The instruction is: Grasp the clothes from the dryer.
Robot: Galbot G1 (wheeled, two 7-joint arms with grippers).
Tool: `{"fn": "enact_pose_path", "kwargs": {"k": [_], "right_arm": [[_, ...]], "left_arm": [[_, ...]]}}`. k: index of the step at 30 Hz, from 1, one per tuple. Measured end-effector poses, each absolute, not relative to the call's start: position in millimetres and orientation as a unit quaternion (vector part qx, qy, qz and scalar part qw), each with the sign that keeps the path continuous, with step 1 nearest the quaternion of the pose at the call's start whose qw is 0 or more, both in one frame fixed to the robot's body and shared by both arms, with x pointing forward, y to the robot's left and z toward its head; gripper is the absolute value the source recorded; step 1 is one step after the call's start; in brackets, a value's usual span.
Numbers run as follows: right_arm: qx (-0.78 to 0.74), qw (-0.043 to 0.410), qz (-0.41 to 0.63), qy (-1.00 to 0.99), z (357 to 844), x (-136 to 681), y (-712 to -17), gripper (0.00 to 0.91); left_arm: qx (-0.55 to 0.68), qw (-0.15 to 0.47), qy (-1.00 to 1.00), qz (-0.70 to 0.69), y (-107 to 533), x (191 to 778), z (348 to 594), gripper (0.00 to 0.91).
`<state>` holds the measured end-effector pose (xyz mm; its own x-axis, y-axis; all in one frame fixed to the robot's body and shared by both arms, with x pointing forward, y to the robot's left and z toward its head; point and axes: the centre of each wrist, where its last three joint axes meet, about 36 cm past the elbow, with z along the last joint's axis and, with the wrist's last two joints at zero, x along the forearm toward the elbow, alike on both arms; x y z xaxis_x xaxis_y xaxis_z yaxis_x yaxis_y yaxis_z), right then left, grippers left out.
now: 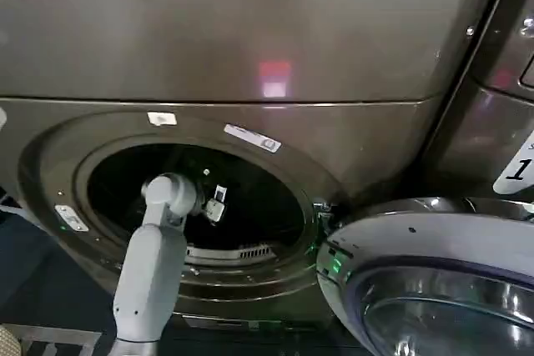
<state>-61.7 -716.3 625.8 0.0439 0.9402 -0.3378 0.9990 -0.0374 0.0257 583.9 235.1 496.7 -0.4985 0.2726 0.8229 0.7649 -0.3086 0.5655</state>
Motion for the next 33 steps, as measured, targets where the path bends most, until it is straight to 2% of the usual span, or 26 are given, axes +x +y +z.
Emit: {"fn": "enact_pose_path", "kwargs": {"k": [13, 14, 15, 17, 18, 19, 21, 33], "right_arm": [[0.709, 0.124, -0.117, 0.684, 622, -56, -716, 0.907], [0.709, 0.123, -0.116, 0.685, 621, -55, -716, 0.907], [0.709, 0.123, -0.116, 0.685, 620, -55, -716, 0.907], [0.708, 0.123, -0.116, 0.686, 620, -53, -717, 0.907], [0.708, 0.123, -0.116, 0.686, 620, -53, -717, 0.907], [0.708, 0.123, -0.117, 0.686, 621, -53, -717, 0.907], [0.708, 0.123, -0.118, 0.686, 621, -53, -717, 0.907], [0.708, 0.121, -0.118, 0.686, 620, -52, -718, 0.907]], "left_arm": [[-0.486, 0.216, -0.578, -0.619, 242, 594, 470, 0.899], [-0.487, 0.218, -0.58, -0.616, 242, 596, 469, 0.592], [-0.489, 0.22, -0.58, -0.613, 243, 597, 467, 0.535], [-0.492, 0.223, -0.581, -0.609, 244, 599, 464, 0.364], [-0.493, 0.225, -0.58, -0.608, 244, 599, 462, 0.159], [-0.495, 0.227, -0.58, -0.606, 245, 600, 460, 0.068], [-0.498, 0.231, -0.579, -0.603, 247, 600, 456, 0.0], [-0.507, 0.241, -0.591, -0.579, 253, 601, 443, 0.0]]}}
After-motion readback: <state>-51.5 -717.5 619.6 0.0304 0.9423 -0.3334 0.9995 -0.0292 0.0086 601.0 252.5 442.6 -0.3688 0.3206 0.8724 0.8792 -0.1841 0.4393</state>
